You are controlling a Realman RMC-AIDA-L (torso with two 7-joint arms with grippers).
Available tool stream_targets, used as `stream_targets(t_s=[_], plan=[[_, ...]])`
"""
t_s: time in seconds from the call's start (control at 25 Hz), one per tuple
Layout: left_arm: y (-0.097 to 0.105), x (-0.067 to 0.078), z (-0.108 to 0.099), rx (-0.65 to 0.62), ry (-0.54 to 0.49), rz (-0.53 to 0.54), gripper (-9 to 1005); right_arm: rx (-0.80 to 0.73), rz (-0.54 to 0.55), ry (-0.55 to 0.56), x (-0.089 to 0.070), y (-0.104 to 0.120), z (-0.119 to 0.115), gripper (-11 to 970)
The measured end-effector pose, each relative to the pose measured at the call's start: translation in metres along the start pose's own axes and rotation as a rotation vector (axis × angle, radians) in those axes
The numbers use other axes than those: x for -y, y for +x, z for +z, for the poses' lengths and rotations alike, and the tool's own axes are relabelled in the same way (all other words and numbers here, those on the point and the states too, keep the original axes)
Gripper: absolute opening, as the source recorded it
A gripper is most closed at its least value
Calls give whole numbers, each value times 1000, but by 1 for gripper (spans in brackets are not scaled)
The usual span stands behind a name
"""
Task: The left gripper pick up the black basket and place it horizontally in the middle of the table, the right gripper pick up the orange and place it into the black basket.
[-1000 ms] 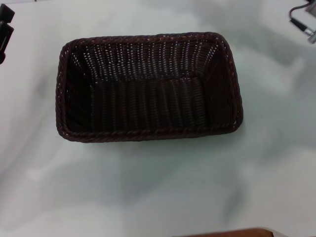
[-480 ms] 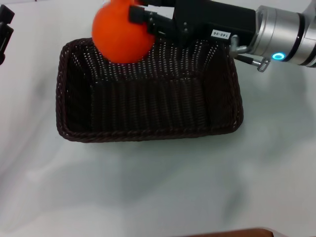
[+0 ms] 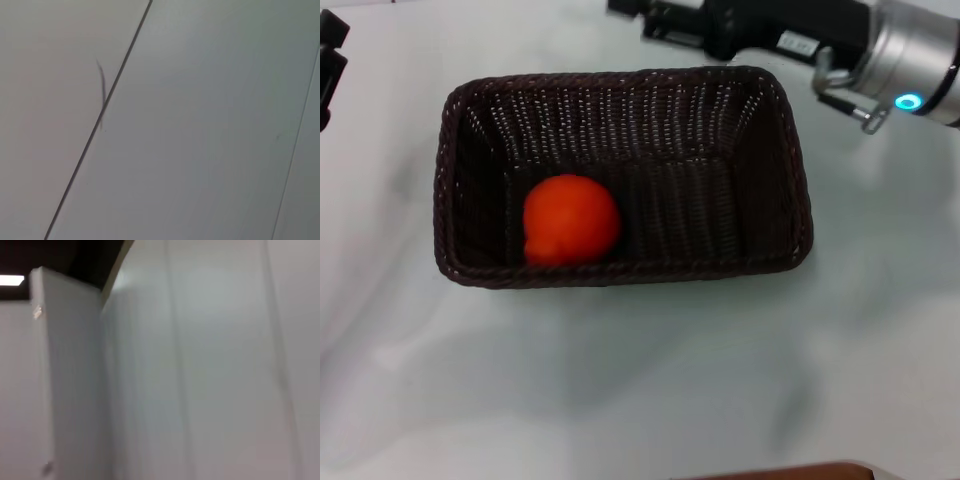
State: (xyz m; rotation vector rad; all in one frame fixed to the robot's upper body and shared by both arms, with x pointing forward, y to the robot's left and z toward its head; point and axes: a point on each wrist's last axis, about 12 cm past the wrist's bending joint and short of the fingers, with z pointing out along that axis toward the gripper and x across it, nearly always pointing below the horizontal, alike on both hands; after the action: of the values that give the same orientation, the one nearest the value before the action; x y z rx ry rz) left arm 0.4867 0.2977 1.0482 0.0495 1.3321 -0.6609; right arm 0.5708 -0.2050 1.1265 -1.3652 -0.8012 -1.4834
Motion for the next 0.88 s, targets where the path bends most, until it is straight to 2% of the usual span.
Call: stream_targets(t_s=[0.12,0.32,0.52,0.64,0.76,0.88], plan=[[-1,-1,-1,11,-4,-1,565,-114,-6,-127,-4,-2,-18,784],[-7,-6,-7,59,-57,2,565,-300,-65,-462,-9,-18,-60,946],[-13,-13,-17,112,-122,7,565,-388,-135,-781,-8,-31,-101,946],[-19,-19,-26,151,-170,18,565,-414,-170,-915,-5,-34,-121,946],[-27,-23,-39,205,-213,36,565,-439,-182,-996,-3,-35,-137,946],[-30,-25,-47,230,-238,47,565,-449,-182,-1030,-2,-36,-144,946]])
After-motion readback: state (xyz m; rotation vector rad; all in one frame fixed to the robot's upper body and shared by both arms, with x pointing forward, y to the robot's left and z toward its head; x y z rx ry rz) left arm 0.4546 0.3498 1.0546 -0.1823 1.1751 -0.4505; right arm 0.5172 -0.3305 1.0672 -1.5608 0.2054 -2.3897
